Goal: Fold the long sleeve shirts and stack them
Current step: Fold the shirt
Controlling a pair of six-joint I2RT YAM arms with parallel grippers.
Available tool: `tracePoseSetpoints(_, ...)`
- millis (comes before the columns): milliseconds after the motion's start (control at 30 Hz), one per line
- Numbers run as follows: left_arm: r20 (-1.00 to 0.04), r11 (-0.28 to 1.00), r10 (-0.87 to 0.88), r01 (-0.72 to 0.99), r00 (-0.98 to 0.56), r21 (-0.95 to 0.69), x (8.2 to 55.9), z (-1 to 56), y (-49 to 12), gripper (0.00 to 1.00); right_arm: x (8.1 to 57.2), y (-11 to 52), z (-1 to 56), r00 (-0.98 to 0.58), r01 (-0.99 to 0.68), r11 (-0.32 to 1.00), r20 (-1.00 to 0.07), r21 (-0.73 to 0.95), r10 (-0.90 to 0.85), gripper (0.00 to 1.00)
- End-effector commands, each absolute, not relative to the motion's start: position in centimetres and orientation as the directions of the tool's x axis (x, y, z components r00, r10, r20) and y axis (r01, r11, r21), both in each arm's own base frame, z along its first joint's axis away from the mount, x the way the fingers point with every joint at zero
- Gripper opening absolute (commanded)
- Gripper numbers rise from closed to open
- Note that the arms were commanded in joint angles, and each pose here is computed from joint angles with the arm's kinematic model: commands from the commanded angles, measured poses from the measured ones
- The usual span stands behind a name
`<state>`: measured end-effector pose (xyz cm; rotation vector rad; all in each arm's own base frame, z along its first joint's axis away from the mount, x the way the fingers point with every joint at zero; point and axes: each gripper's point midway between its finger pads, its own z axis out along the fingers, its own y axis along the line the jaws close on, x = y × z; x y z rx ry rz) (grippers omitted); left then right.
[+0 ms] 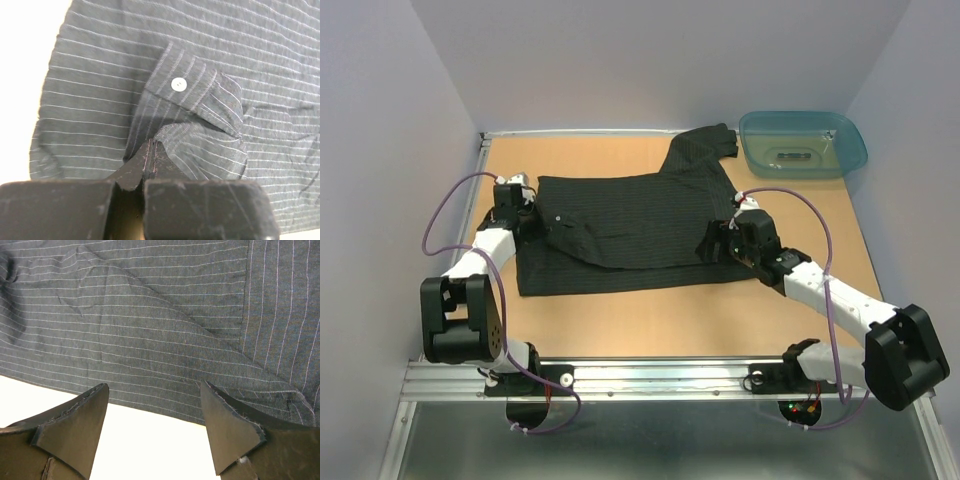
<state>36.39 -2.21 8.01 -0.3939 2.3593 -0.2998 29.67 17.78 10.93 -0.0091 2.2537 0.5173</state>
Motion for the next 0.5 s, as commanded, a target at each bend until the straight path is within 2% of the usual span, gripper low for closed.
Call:
tracePoseSetpoints(0,-0.676,0.949,-0.314,-0.24,-0.667,-0.205,36.4,11.4,0.1,0.0,29.6,17.7,11.4,-0.646,-0.189,0.908,-0.744,0.374,0.172,0.79)
tracePoseSetpoints(233,-0.638,0.949,-0.279,-0.308,-0.717,-0.068,35.2,10.7,2.4,0.0,29.7,17.8,11.2,-0.653,-0.184,0.907,-0.736,0.379,0.175,0.79)
tracePoseSetpoints(300,-0.619,0.945,-0.289,-0.322,-0.73,-0.062,34.8,10.3,2.5,0.05,29.7,17.8,11.3,-0.651,-0.185,0.907,-0.738,0.379,0.176,0.79)
tracePoseSetpoints(467,-0.586,0.934,-0.331,-0.345,-0.74,-0.092,33.6,9.0,1.9,0.29,29.5,17.7,11.5,-0.646,-0.188,0.907,-0.743,0.378,0.176,0.79)
